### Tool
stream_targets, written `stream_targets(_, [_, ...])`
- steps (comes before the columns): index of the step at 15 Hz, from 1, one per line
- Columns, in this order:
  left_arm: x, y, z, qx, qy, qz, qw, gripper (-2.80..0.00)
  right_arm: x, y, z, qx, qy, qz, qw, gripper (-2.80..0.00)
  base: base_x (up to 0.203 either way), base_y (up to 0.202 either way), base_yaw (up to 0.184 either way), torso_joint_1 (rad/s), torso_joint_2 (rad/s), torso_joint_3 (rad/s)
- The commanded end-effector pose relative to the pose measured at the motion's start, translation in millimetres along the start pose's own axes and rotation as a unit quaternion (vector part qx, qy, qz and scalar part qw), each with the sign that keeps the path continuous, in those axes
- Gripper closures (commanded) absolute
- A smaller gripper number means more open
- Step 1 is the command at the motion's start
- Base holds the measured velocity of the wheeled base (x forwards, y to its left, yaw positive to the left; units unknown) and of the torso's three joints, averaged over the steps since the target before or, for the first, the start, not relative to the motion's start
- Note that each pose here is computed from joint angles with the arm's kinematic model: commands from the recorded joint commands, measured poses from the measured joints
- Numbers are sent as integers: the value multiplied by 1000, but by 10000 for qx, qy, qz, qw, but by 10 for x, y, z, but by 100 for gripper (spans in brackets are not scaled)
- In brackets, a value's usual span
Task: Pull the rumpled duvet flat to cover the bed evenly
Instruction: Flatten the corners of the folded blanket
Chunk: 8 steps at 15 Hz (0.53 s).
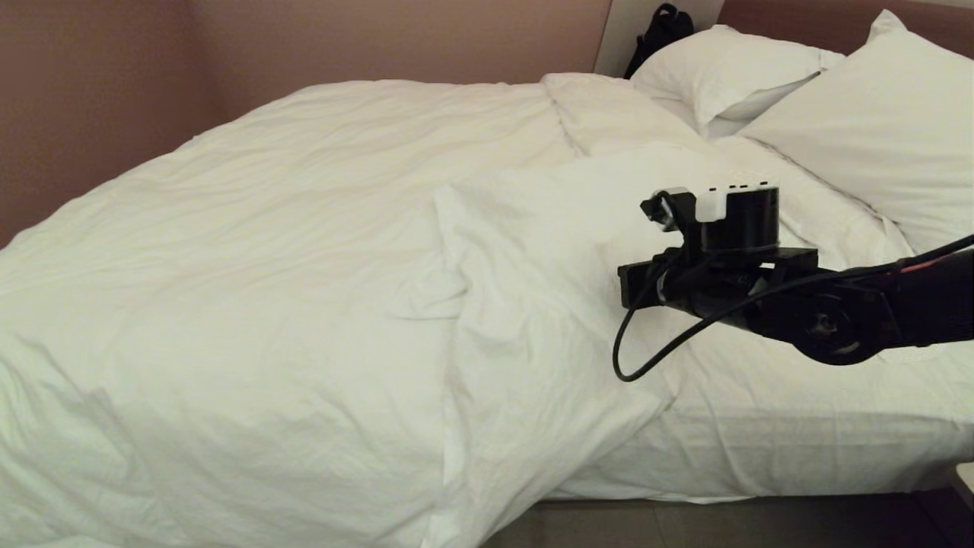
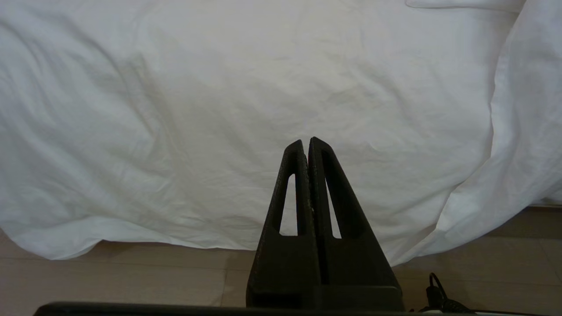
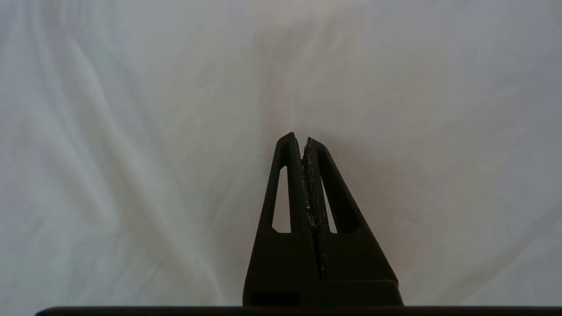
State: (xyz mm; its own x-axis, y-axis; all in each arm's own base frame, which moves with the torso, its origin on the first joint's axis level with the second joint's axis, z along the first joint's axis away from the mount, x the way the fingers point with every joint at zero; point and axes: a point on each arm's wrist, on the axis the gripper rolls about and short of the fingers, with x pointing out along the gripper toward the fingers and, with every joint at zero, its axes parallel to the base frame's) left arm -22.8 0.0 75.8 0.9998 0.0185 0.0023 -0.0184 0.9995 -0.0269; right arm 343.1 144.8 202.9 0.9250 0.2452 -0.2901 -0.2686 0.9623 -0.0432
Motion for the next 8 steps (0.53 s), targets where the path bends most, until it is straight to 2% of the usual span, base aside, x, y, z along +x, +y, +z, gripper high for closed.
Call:
stream_targets(1, [0, 0, 0, -4, -4, 7, 10000, 0, 117, 6, -100, 7, 153, -8, 9999, 0, 0, 0, 0, 0, 0, 0])
stream_targets(2, [0, 0, 0, -4, -4, 7, 10000, 0, 131, 2, -113, 7, 169, -15, 9999, 0, 0, 0, 0, 0, 0, 0])
stream_targets(3, [0, 0, 0, -4, -4, 7, 10000, 0, 122, 1, -99, 10, 146, -15, 9999, -280, 0, 0, 0, 0, 0, 0])
stream_targets(8, [0, 0, 0, -4, -4, 7, 10000, 0, 95, -3, -77, 14, 116, -15, 9999, -280, 0, 0, 0, 0, 0, 0])
